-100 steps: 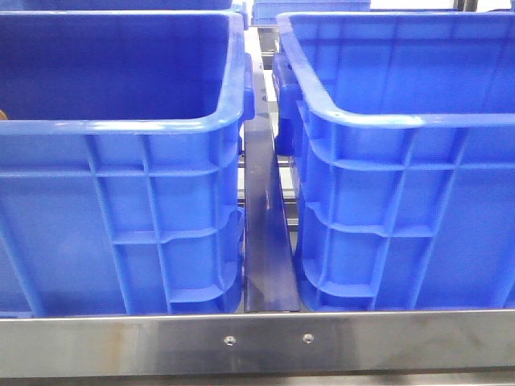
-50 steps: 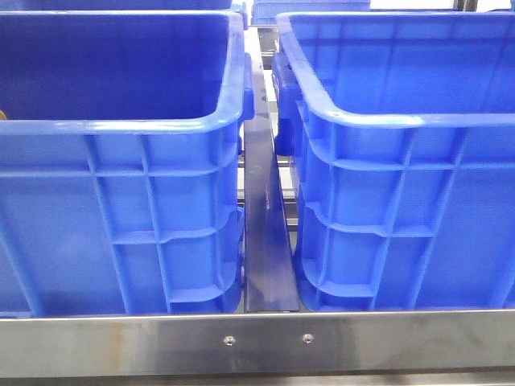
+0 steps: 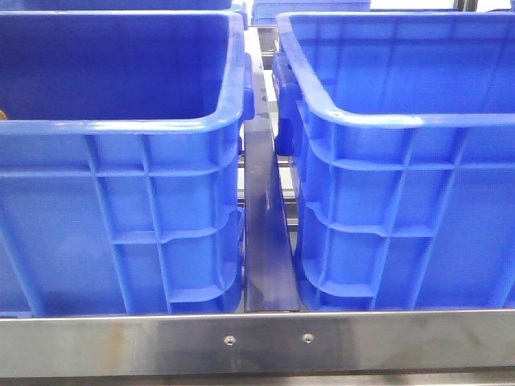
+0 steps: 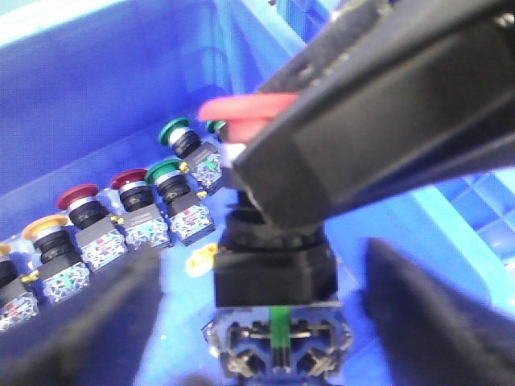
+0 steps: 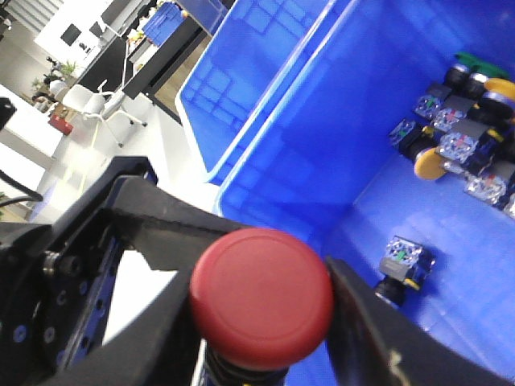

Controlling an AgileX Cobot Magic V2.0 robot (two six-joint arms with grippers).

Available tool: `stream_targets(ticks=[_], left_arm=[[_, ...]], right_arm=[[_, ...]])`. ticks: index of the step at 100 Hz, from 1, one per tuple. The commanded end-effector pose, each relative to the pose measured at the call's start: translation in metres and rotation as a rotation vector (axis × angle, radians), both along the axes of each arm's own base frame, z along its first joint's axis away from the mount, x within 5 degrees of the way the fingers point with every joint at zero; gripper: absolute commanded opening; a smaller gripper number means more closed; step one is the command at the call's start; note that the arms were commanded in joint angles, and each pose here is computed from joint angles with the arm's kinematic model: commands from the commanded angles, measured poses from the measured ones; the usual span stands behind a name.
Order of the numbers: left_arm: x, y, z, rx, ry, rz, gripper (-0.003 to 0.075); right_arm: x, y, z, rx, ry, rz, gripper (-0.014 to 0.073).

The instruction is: Pick red and yellow buttons and place in box

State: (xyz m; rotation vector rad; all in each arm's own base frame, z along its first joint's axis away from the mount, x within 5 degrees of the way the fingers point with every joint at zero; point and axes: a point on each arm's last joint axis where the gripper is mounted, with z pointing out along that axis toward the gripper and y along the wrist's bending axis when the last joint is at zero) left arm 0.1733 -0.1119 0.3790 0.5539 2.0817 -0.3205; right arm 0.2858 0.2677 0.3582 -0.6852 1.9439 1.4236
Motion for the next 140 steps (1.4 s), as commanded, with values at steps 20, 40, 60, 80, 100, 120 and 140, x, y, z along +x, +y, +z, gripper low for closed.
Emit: stream_targets(ticks=[20, 40, 60, 80, 100, 120, 140], left_arm=[[0.003, 0.006, 0.015, -0.063, -0.064, 0.04, 0.0526], [0.015, 0.031, 0.015, -0.057, -0.063, 0.179, 0.0526], [0.011, 0.069, 0.017, -0.07, -0.096, 0.357, 0.0526], [-0.021, 0.096, 0.011, -0.095, -0.167, 0.47, 0.0526], [-0.061, 0.105, -0.004, -0.114, -0.229, 0.5, 0.0507], [-0.09, 0.108, -0.014, -0.139, -0.289, 0.499, 0.0235], [-0.099, 0.109, -0.014, -0.15, -0.318, 0.497, -0.0019]], right_arm=[[0.01, -0.036, 0.04, 0.05, -0.134, -0.109, 0.0143], [0.022, -0.075, 0.049, -0.033, -0.232, -0.215, 0.0143], [0.025, -0.112, 0.059, -0.096, -0.3, -0.308, 0.0143], [0.027, -0.155, 0.051, -0.171, -0.306, -0.455, 0.0143], [0.028, -0.195, 0.034, -0.241, -0.285, -0.622, 0.0143], [0.034, -0.222, 0.014, -0.328, -0.287, -0.796, 0.0143], [0.041, -0.244, -0.017, -0.431, -0.303, -1.052, 0.0143]])
